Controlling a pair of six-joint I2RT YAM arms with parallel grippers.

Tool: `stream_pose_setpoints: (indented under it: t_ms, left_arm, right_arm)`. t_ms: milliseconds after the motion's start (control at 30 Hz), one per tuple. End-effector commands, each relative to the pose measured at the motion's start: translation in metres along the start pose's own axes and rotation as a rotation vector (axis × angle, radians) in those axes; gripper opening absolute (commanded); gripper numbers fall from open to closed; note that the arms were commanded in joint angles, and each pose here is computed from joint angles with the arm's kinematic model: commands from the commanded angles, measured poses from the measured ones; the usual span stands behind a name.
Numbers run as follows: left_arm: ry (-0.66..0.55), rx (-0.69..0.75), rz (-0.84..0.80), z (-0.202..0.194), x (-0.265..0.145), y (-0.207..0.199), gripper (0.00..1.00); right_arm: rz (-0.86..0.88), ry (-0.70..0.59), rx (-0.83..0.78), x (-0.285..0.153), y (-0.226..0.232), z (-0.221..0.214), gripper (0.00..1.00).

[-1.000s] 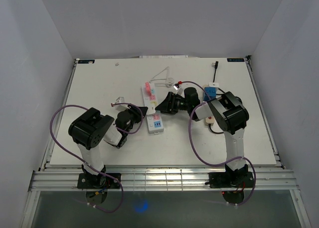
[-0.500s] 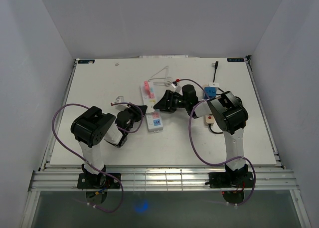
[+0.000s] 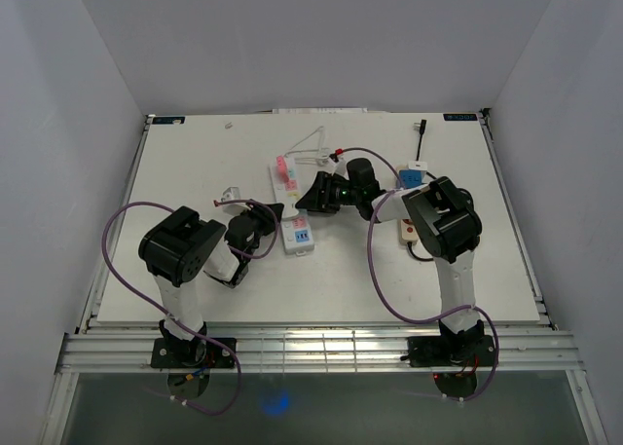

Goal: Insert the plug
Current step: Insert the plug into the socket.

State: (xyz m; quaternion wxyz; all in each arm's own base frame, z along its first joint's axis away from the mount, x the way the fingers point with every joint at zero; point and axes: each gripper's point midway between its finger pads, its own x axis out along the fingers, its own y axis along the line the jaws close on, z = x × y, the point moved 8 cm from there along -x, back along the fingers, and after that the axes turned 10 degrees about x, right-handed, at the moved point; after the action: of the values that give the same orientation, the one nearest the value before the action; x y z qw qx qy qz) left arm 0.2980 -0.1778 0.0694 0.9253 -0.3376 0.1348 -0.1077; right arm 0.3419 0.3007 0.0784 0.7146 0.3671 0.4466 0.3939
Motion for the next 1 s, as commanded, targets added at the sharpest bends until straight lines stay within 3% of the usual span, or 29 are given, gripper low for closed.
stream_pose_setpoints:
  t_ms: [0,200,400,500,533,567,967]
  left_arm:
    - [0.451,0.112,0.134,-0.077,-0.04,0.044,0.34]
    - [0.464,0.116,0.151,-0.083,-0.041,0.051,0.34]
    - [0.475,0.115,0.157,-0.088,-0.043,0.055,0.34]
    - [0.474,0.115,0.156,-0.087,-0.043,0.055,0.34]
    - [0.474,0.117,0.156,-0.087,-0.044,0.055,0.34]
    - [0.473,0.117,0.152,-0.087,-0.043,0.055,0.34]
    - [0.475,0.133,0.147,-0.081,-0.039,0.048,0.34]
  right_arm:
    - [-0.126,0.118,-0.052,0.028,-0.01,-0.047,0.62]
    - [-0.197,0.131,-0.106,0.037,-0.008,-0.051,0.58]
    - [-0.269,0.15,-0.132,0.045,-0.012,-0.056,0.36]
    - [-0.293,0.157,-0.142,0.05,-0.015,-0.059,0.22]
    - [-0.31,0.162,-0.135,0.049,-0.017,-0.06,0.1]
    - [-0.318,0.164,-0.127,0.05,-0.02,-0.061,0.08]
    - [-0.355,0.168,-0.126,0.046,-0.019,-0.061,0.1]
